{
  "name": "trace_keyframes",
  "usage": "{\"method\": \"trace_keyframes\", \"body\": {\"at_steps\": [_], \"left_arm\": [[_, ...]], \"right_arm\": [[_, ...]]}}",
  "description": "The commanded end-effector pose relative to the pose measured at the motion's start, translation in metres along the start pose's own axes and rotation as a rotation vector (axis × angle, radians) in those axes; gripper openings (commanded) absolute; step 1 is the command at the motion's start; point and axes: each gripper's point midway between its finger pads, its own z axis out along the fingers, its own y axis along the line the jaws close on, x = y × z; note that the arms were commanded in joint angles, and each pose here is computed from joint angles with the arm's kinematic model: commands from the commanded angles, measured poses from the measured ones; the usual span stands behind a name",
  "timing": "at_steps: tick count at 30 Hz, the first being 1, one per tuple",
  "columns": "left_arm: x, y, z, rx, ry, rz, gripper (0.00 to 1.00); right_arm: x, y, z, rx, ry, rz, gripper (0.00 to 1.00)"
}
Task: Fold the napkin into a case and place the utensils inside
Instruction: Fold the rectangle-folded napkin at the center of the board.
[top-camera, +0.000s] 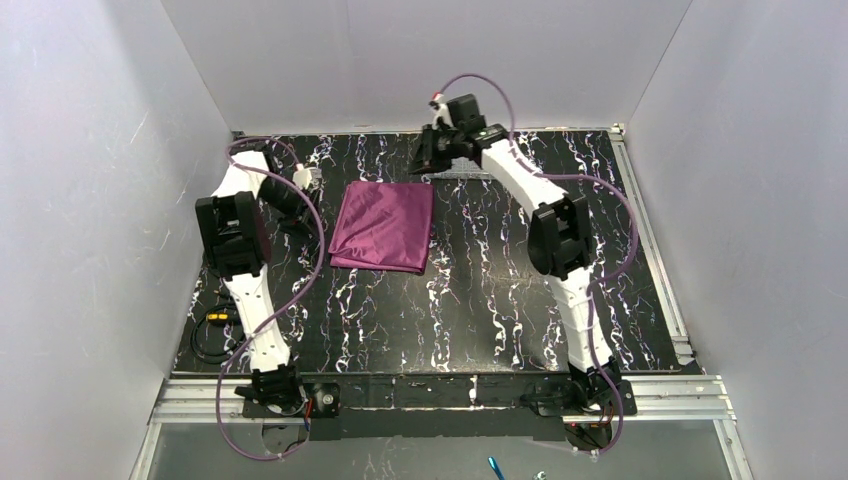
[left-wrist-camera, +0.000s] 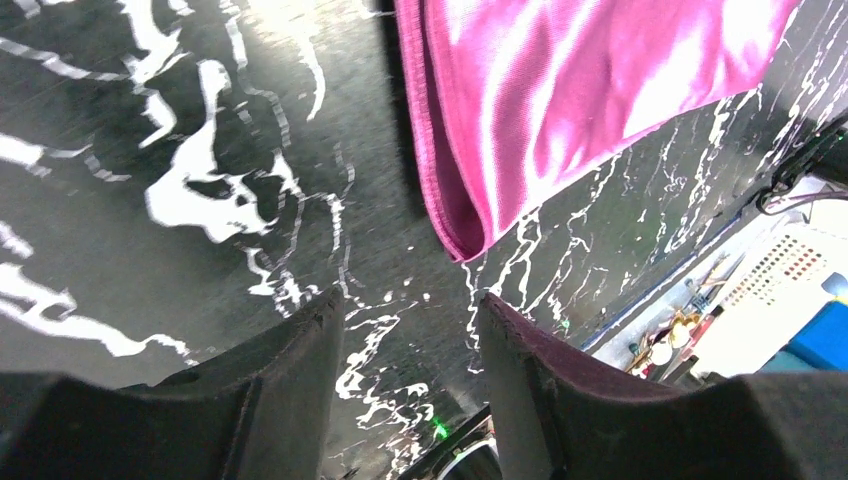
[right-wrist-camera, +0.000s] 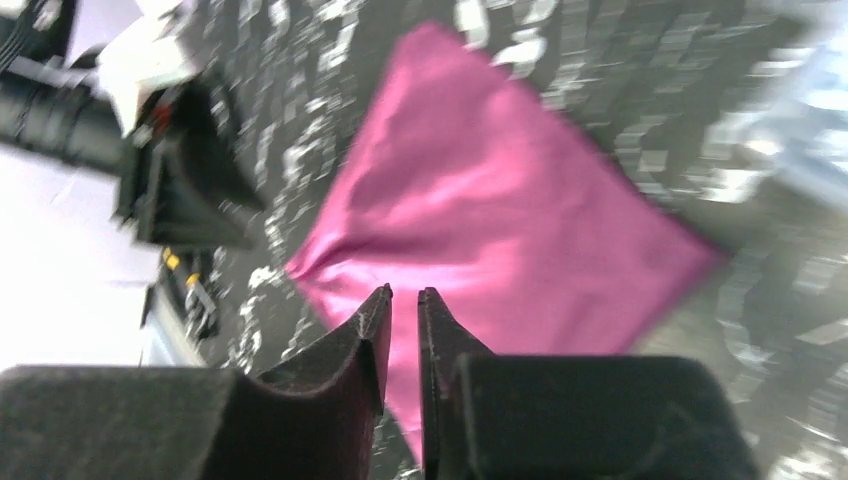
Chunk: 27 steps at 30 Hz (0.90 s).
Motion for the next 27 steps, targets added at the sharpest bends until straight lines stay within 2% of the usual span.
{"method": "trace_keyframes", "body": {"at_steps": [1,4,7,13,21,27], "left_arm": [[-0.007,-0.048,-0.004,0.03,0.0,0.066,0.51],[-0.013,-0.059,0.012,0.022,0.013,0.084,0.52],[-0.02,-0.05,0.02,-0.038,0.014,0.095,0.52],[-0.013,-0.017,0.034,-0.168,0.046,0.102,0.52],[0.008,0.006,0.045,-0.241,0.099,0.145,0.51],[0.012,0.007,0.051,-0.29,0.126,0.221,0.49]], "right_arm": [[0.003,-0.072,-0.011,0.173,0.016,-0.017,0.2],[0.006,-0.099,-0.001,0.204,0.024,-0.011,0.11],[0.013,-0.116,0.009,0.21,0.032,0.004,0.07],[0.028,-0.135,0.021,0.222,0.033,0.021,0.07],[0.05,-0.157,0.022,0.285,0.05,0.027,0.04],[0.026,-0.137,0.007,0.263,-0.012,0.002,0.09]]}}
